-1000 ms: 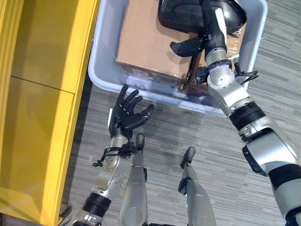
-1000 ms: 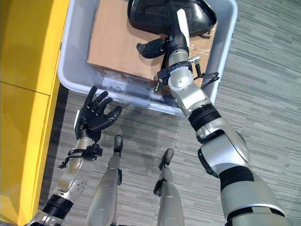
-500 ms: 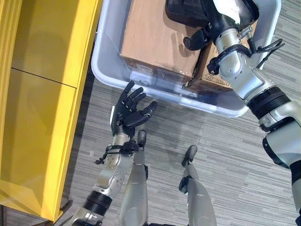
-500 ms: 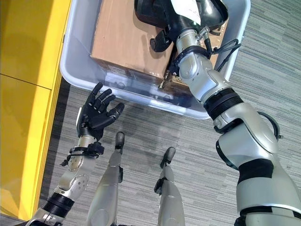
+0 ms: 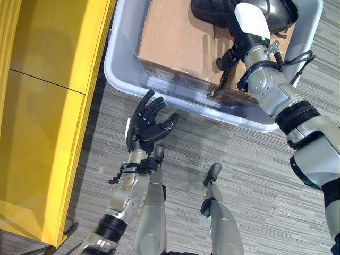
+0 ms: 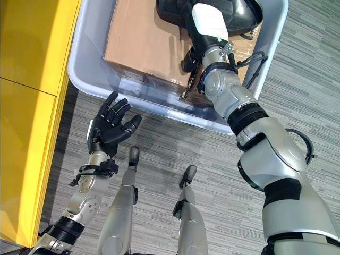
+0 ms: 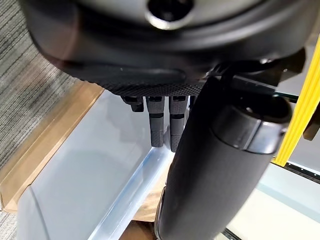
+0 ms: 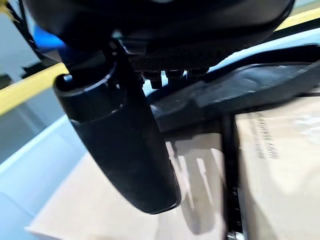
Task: Move parts from the plastic box to the shelf.
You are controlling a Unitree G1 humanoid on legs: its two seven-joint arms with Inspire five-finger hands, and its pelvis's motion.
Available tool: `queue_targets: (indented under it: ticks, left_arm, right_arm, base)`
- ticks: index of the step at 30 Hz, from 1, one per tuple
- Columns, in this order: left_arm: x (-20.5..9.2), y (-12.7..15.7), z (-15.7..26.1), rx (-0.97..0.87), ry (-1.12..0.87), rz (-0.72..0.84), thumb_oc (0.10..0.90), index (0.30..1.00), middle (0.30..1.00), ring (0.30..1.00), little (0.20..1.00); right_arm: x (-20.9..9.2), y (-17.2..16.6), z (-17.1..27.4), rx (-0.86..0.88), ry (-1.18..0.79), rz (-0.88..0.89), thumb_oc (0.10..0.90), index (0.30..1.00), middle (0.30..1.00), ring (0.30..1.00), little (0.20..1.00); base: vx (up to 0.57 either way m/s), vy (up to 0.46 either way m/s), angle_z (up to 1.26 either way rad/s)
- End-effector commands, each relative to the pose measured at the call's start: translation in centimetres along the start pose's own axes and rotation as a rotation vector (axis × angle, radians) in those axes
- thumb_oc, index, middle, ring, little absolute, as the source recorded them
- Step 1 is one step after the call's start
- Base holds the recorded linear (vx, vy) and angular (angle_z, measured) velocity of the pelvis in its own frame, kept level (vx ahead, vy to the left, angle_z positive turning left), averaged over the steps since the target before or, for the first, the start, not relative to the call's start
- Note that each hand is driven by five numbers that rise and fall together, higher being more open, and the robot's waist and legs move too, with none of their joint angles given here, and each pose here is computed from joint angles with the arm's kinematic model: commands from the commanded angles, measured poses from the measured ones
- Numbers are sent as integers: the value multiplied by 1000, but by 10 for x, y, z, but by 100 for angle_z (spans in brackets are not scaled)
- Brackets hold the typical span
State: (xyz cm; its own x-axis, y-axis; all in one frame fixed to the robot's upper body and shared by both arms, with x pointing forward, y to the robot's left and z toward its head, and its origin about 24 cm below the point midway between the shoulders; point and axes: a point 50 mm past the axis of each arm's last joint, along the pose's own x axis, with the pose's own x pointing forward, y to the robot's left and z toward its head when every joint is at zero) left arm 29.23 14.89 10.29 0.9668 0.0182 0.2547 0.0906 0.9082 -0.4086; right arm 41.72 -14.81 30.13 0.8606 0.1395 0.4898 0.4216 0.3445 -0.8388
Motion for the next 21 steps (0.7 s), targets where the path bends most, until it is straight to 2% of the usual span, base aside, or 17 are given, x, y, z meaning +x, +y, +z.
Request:
queue_targets:
  ticks: [1, 12, 21]
  left_arm:
    - [-2, -10, 27, 11, -131, -77, 900, 1000, 1000, 1000, 1000]
    - [-4, -12, 29, 4, -134, -113, 900, 1000, 1000, 1000, 1000]
    - [-5, -15, 31, 1, -132, -149, 900, 1000, 1000, 1000, 1000]
  right_arm:
    - [27, -92, 43, -34, -146, -258, 900, 1000, 1000, 1000, 1000]
    - [29, -125, 22, -105, -63, -320, 900, 1000, 1000, 1000, 1000]
    - [30, -142, 26, -128, -73, -357, 900, 1000, 1000, 1000, 1000]
  base:
    - [0, 0, 0]
    - [8, -4, 2]
    - [17, -12, 1]
